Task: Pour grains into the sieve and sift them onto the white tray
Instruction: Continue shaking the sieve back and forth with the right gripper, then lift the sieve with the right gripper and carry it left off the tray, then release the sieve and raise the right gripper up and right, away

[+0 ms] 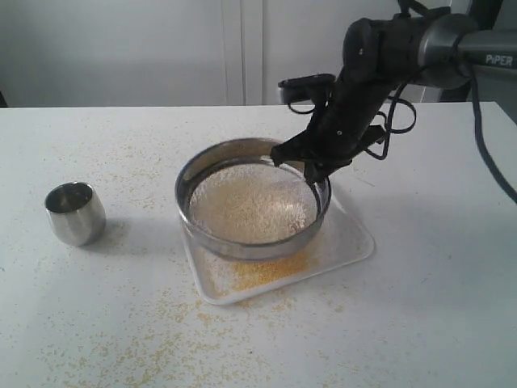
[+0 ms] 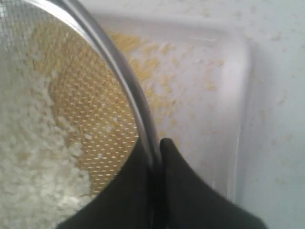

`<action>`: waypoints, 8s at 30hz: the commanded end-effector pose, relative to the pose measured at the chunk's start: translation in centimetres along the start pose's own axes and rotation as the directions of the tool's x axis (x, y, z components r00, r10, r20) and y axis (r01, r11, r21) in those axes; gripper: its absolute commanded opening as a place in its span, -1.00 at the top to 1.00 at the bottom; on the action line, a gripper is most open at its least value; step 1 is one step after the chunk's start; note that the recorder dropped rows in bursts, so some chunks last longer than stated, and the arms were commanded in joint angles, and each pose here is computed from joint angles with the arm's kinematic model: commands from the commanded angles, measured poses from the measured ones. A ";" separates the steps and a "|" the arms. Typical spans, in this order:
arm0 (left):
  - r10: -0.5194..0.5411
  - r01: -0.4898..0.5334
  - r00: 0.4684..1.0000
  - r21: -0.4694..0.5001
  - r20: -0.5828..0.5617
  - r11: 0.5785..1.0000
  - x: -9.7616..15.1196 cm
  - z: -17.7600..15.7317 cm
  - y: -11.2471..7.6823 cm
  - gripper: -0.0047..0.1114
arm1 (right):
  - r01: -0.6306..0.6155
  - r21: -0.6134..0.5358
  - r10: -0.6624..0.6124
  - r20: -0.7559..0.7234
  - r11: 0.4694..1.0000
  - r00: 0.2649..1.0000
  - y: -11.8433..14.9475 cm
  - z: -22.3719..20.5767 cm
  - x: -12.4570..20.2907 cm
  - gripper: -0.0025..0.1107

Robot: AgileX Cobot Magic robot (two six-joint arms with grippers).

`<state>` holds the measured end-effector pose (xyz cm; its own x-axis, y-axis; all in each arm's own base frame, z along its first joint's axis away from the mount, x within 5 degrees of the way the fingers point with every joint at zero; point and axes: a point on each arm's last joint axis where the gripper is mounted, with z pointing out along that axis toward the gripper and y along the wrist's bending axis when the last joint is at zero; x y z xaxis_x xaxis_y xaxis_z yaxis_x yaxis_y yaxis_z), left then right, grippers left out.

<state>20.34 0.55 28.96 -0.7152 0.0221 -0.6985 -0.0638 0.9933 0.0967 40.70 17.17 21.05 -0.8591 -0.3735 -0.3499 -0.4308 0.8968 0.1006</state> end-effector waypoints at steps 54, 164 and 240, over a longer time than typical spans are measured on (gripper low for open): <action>0.000 0.000 1.000 -0.005 -0.005 1.000 0.2 0.0 0.1 0.91 | -0.005 -0.103 0.002 -0.031 0.995 1.000 -2.5 -2.3 0.8 0.96; 0.000 0.000 1.000 -0.005 -0.005 1.000 0.2 0.0 0.1 0.91 | 0.449 -0.331 -0.443 0.098 0.830 0.891 21.0 0.7 2.2 0.96; 0.000 0.000 1.000 -0.005 -0.005 1.000 0.2 0.0 0.1 0.91 | 0.388 -0.014 -0.387 0.034 0.922 0.921 11.5 -2.6 2.1 0.96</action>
<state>20.34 0.55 28.96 -0.7152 0.0225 -0.6985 -0.0637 0.9932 0.0971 32.76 28.30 23.16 -0.5952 -0.7161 -0.3646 -0.7663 0.6424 -0.0107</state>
